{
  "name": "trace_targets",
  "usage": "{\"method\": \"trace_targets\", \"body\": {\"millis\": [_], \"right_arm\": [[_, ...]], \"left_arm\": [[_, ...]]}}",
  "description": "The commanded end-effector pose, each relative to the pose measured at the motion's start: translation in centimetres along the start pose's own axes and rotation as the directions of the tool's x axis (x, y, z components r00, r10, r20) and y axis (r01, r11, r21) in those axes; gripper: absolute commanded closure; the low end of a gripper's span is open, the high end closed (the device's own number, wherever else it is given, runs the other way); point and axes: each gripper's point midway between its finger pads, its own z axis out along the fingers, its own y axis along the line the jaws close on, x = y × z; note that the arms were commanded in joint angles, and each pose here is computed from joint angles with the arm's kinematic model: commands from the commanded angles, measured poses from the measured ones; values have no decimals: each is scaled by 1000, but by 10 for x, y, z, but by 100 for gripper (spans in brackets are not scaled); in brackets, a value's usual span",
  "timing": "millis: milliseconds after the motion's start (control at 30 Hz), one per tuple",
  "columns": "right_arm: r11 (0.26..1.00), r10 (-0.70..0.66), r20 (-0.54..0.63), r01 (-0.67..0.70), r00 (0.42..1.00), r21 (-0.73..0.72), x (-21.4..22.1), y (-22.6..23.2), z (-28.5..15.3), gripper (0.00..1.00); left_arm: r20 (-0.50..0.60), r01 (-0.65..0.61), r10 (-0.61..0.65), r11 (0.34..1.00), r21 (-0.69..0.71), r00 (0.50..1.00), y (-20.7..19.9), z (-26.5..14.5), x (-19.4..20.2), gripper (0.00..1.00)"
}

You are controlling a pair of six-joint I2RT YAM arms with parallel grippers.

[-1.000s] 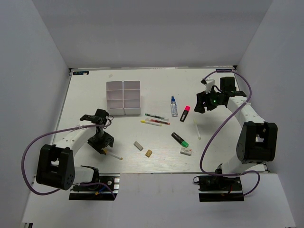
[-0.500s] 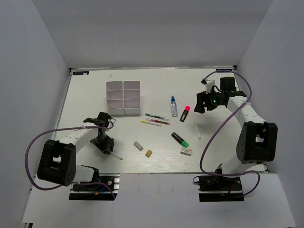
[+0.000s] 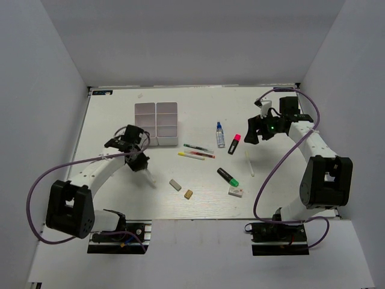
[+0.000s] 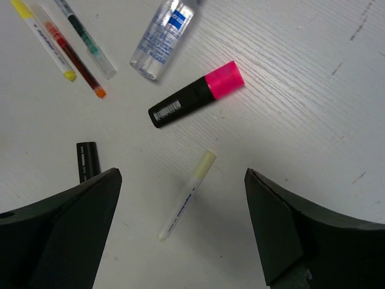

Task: Sort the stationery into containers
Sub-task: Grab a piece of stationery with the left arm

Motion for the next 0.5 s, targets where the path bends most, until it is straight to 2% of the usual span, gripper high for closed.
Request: {"method": "trace_targets", "body": {"millis": [0,33,133,200,267,300,333,467], "right_arm": [[995,-56,61,61,997,-83,-17,18,-10,14],[993,-67,61,72,996,-95,-16,20,-10,43],[988,-86,68,94,994,-125,-18,24,-10,99],[984,-78,64,88,995,-156,-19,26,-9,100],[973,-104,67,115,992,-201,-21,31,-8,100],[961,-120,91,139,989,-240,-24,37,-8,100],[953,-135,95,155,986,-260,-26,41,-11,100],[927,-146,118,177,982,-330,-29,48,-7,67]], "left_arm": [[276,-211,119,919,332,954,-83,-57,-58,100],[302,-241,124,888,391,945,-97,-69,-62,100],[413,-341,126,795,502,902,-131,-98,-80,100],[479,-412,140,742,529,867,-154,-109,-93,100],[540,-460,134,712,531,831,-172,-124,-109,100],[559,-477,145,715,511,816,-178,-118,-117,100],[623,-520,129,692,501,772,-191,-133,-133,100],[725,-567,89,690,450,683,-213,-145,-175,100]]}}
